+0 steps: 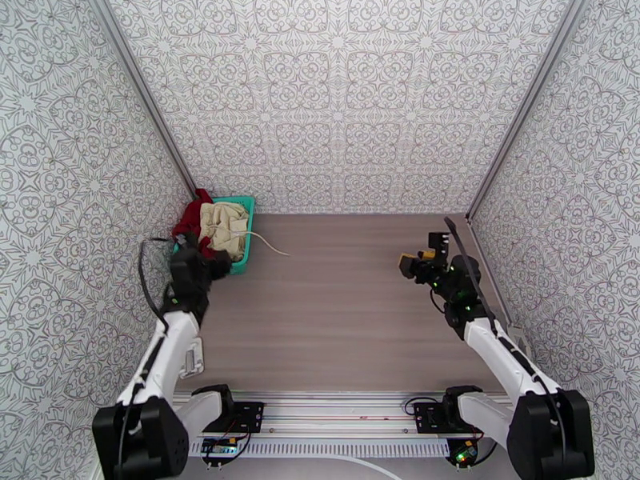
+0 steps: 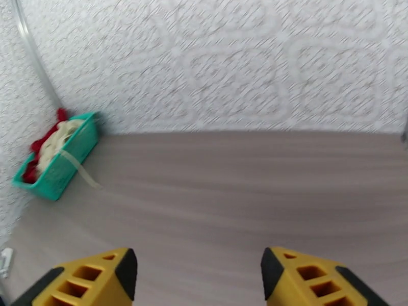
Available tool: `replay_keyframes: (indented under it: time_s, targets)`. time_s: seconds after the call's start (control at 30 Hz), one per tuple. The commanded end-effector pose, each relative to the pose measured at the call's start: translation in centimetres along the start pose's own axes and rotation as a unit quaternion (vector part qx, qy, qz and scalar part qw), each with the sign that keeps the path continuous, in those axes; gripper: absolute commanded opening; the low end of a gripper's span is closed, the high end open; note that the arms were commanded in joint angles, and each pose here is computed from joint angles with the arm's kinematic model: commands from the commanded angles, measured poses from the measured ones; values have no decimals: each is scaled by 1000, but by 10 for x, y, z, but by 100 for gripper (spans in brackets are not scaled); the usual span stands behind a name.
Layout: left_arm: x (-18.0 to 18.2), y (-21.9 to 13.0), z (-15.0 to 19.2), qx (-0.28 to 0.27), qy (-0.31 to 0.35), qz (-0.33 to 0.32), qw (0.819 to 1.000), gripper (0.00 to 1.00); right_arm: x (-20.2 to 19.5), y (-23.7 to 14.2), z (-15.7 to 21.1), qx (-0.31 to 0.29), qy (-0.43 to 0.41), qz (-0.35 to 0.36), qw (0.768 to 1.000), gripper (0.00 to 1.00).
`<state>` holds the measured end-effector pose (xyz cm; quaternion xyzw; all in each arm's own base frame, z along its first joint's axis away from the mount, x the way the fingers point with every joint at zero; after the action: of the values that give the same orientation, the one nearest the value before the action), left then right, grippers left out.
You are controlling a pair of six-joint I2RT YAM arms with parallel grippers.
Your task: Fold and stack the mixed laundry pile
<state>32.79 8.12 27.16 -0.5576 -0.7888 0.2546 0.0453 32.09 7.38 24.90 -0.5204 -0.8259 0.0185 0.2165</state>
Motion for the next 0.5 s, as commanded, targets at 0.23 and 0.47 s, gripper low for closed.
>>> replay_keyframes:
  time_s: [0.23, 0.47]
  targets:
    - [30, 88, -26, 156, -78, -28, 984, 78, 4, 27, -2, 82, 106, -6, 991, 53]
    - [32, 141, -16, 205, -76, -43, 975, 77, 14, 48, 7, 116, 109, -9, 987, 46]
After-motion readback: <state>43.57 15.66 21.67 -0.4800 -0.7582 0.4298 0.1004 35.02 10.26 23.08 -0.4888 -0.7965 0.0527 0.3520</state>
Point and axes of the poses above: each hand's point on the last joint's axis, 136 mm out from that joint toward the fingers, its own y axis out along the fingers, its own x axis along the line the jaws close on, z = x × y, the point moved 6 cm from there along -y, back along the fingers, and after that the axes turned 1 degree about -y, right-handed, at the moved point
